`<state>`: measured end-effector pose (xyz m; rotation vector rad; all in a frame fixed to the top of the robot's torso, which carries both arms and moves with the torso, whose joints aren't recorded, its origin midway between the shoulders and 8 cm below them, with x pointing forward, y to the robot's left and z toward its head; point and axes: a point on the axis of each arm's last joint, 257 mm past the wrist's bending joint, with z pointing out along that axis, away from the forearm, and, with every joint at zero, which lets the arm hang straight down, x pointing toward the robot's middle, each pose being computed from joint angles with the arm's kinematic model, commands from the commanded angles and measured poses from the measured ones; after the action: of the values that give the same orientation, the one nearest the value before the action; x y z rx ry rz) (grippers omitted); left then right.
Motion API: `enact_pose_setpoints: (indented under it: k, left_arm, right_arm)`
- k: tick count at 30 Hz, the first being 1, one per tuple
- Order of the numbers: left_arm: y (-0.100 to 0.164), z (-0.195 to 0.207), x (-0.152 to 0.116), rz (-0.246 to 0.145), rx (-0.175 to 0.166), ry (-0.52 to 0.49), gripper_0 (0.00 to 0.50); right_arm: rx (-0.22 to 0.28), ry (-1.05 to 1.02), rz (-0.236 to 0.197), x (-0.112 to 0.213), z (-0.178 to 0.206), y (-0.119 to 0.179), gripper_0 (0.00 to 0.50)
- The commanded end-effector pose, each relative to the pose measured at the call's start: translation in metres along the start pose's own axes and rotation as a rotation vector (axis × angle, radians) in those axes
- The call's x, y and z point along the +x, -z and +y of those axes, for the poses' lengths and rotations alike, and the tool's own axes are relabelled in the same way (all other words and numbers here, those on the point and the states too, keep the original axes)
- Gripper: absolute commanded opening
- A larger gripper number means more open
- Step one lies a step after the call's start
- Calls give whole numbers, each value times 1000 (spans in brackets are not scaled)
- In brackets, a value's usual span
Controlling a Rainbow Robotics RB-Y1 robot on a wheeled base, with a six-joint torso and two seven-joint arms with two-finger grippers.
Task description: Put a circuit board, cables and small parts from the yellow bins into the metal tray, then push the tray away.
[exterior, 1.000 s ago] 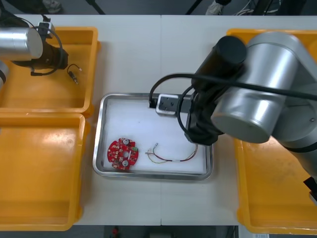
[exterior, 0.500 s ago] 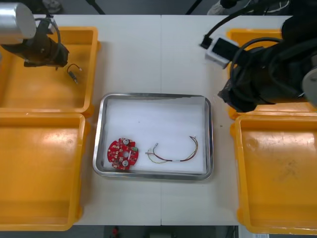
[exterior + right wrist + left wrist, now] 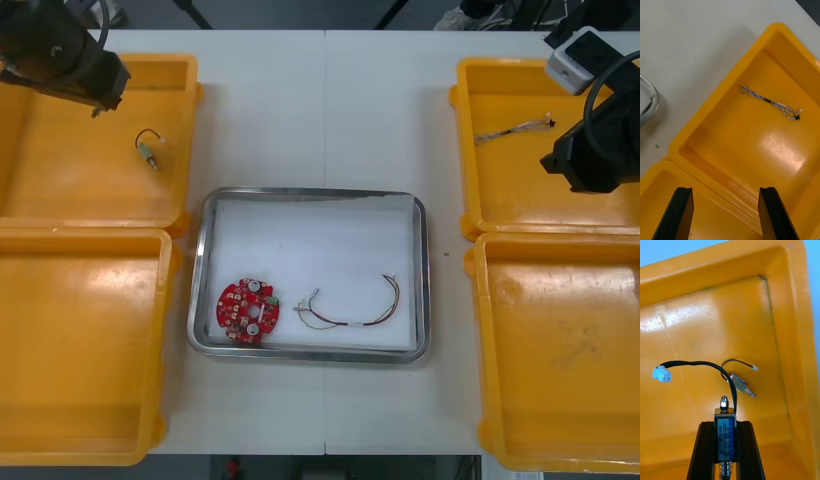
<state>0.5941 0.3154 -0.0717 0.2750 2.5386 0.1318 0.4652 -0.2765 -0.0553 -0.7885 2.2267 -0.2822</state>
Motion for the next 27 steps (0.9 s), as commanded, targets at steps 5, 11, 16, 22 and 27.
enact_pose_setpoints:
  k: [5, 11, 16, 22, 27]
  left_arm:
    - [42, -23, 28, 14, -55, 104, 0]
    - [39, -80, 52, 19, -16, 147, 0]
    - [26, -117, 72, 36, 7, 148, 0]
    - [5, -154, 93, 73, 3, 130, 0]
    - [-12, -175, 106, 84, 24, 111, 0]
  right_arm:
    - [88, -182, 83, 10, -64, -9, 500]
    - [96, -271, 148, 15, -88, -22, 500]
    - [100, -337, 206, 25, -98, -34, 500]
    - [147, -485, 288, 22, -109, -53, 500]
    - [151, -625, 340, 9, -108, -63, 500]
